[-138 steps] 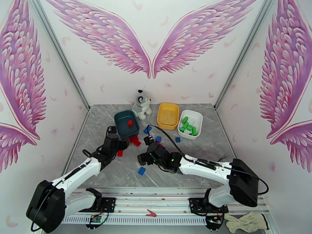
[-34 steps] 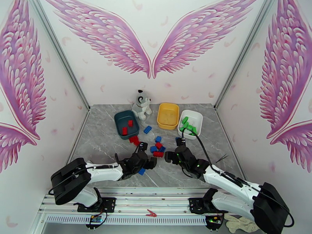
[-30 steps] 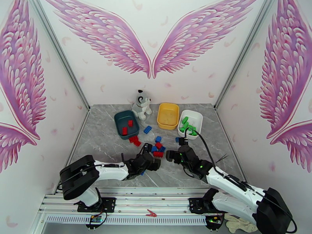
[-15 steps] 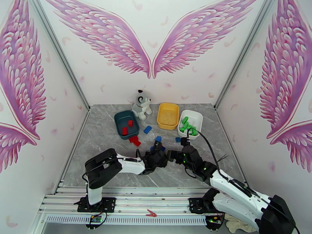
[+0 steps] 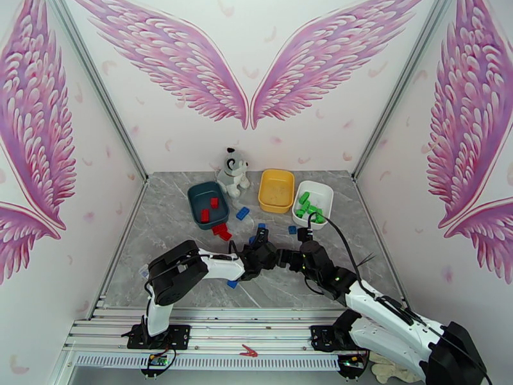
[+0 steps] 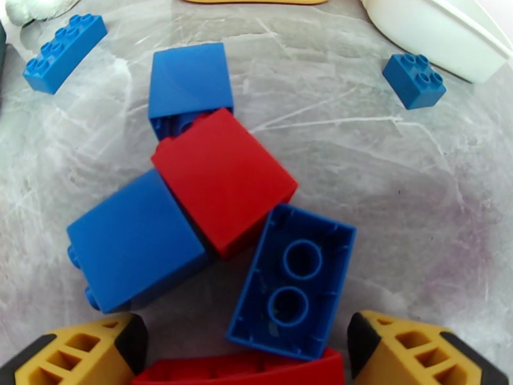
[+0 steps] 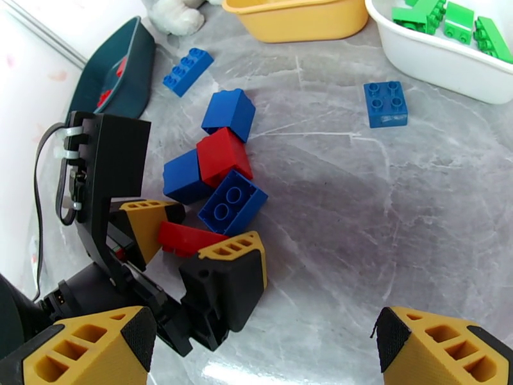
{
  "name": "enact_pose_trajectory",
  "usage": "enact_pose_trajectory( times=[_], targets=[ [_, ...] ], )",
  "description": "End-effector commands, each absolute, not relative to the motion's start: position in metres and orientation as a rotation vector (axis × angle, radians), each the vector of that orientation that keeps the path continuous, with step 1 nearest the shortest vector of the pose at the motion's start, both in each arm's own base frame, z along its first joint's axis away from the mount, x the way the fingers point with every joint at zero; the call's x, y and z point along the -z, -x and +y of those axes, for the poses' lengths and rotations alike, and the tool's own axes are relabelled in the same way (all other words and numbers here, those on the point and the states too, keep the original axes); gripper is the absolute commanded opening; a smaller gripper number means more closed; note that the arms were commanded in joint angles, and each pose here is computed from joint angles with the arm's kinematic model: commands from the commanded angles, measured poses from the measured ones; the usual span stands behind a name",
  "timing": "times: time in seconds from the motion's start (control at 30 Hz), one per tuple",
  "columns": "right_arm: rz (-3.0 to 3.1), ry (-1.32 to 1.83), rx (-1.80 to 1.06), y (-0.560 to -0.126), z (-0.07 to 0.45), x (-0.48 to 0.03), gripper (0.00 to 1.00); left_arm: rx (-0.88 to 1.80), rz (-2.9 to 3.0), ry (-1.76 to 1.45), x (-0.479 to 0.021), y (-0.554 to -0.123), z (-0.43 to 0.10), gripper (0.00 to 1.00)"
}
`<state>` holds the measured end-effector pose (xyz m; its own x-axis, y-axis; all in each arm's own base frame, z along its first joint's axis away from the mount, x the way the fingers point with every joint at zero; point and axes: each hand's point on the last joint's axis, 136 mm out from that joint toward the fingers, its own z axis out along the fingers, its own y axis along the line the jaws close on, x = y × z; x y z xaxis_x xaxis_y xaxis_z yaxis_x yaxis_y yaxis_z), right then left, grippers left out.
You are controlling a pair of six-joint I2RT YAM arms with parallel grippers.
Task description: Sort the legos into containers by color
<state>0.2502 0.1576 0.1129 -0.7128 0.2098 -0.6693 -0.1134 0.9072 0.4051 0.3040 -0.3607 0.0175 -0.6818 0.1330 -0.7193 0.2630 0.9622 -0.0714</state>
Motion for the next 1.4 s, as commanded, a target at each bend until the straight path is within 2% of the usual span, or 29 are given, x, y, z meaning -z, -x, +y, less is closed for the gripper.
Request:
enact_pose_trajectory(
  times=[0.0, 0.2, 0.37, 0.43, 0.67, 0.9, 1.1, 1.37],
  targets=[
    [2.284, -0.079, -0.558, -0.247, 0.154, -0.115, 0.97, 0.211, 2.379, -0.312, -0.002, -0.299, -0.363, 0.83],
    [2.266, -0.095, -0.561, -0.243, 0.148, -0.119, 0.97, 0.200, 2.374, -0.304, -0.004, -0.296, -0.355, 0.76],
    [2.269, -0.100, -0.564, -0.241, 0.147, -0.117, 0.97, 0.223, 2.352, -0.300, -0.013, -0.288, -0.350, 0.57],
    [2.272, -0.099, -0.567, -0.241, 0.148, -0.115, 0.97, 0.235, 2.340, -0.299, -0.019, -0.284, -0.348, 0.54],
    [2.281, -0.048, -0.669, -0.241, 0.168, -0.113, 0.92, 0.273, 2.298, -0.285, -0.044, -0.271, -0.336, 0.52],
    [2.305, 0.059, -0.778, -0.243, 0.210, -0.107, 0.87, 0.256, 2.253, -0.234, -0.075, -0.279, -0.307, 0.51],
    [2.337, 0.204, -0.798, -0.245, 0.259, -0.105, 0.83, 0.229, 2.222, -0.151, -0.102, -0.303, -0.268, 0.51],
    [2.358, 0.333, -0.833, -0.254, 0.311, -0.106, 0.80, 0.173, 2.166, 0.028, -0.152, -0.357, -0.188, 0.51]
  ],
)
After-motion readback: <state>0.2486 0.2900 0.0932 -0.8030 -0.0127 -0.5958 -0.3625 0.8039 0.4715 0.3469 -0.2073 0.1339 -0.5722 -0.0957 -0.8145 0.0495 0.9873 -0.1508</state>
